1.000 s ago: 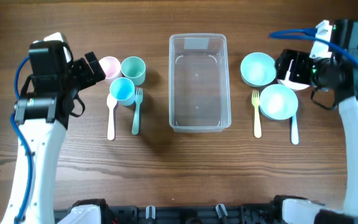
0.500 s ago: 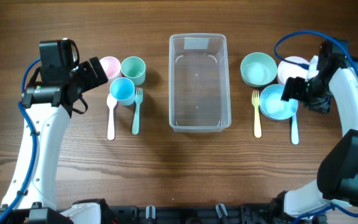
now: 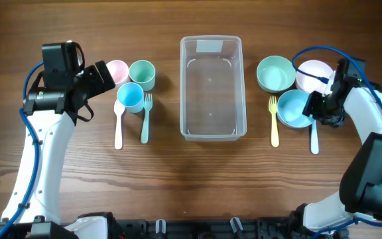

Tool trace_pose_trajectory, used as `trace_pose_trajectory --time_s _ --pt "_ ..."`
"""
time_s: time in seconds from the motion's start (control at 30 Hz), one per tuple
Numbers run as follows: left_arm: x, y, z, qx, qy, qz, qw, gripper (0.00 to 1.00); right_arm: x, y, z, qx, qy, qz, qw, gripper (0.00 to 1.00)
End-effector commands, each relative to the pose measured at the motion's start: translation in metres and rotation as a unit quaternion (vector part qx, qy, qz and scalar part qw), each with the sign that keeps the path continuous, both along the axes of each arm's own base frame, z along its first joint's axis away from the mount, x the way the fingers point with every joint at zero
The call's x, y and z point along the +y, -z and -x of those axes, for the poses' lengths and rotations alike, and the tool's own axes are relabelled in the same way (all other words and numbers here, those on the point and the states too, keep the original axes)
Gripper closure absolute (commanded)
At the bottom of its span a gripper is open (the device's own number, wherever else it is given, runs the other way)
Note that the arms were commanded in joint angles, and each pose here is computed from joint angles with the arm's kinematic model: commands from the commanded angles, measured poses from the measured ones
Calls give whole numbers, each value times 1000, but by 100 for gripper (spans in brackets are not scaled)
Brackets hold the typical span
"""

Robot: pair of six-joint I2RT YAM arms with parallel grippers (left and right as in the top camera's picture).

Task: Pack container
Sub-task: 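Grasp the rim of the blue bowl with the right gripper, then carry the blue bowl into the clear container and release it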

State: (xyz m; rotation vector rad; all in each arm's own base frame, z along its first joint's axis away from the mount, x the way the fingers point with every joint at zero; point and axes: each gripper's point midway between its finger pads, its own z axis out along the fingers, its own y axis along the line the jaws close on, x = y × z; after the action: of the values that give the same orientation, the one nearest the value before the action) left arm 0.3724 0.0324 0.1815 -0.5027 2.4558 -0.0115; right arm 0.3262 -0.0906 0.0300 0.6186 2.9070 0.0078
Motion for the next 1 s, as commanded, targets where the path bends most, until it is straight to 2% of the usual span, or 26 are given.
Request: trace_pose_trajectory --time_s 0.0,0.07,0.1,0.23,0.3,0.6,0.8,0.9,0.97 --pt "6 -5 -3 -5 -3 -9 1000 0 -2 8 6 6 18 4 1000 59" --pt "5 -5 -3 -5 -3 -9 1000 0 -2 9 4 1 24 4 1000 76" --pt "6 -5 -3 -5 -3 -9 1000 0 -2 9 3 0 25 5 1000 82" --pt "6 -5 -3 -5 -3 -9 1000 0 -3 9 3 -1 26 5 1000 87" --pt "6 -5 -3 -5 -3 -9 1000 0 -3 9 3 -1 26 7 1000 96" --pt "6 -5 -3 -5 -3 -9 1000 0 -11 -6 22 23 30 40 998 96" --pt "6 -5 -3 -5 -3 -9 1000 0 15 -88 7 -122 11 -4 992 96" --pt "6 -5 -3 -5 -3 -9 1000 0 43 -151 7 -219 -30 -14 975 96" --pt "6 -5 -3 -5 -3 -9 1000 0 57 -173 9 -248 -54 -11 967 96"
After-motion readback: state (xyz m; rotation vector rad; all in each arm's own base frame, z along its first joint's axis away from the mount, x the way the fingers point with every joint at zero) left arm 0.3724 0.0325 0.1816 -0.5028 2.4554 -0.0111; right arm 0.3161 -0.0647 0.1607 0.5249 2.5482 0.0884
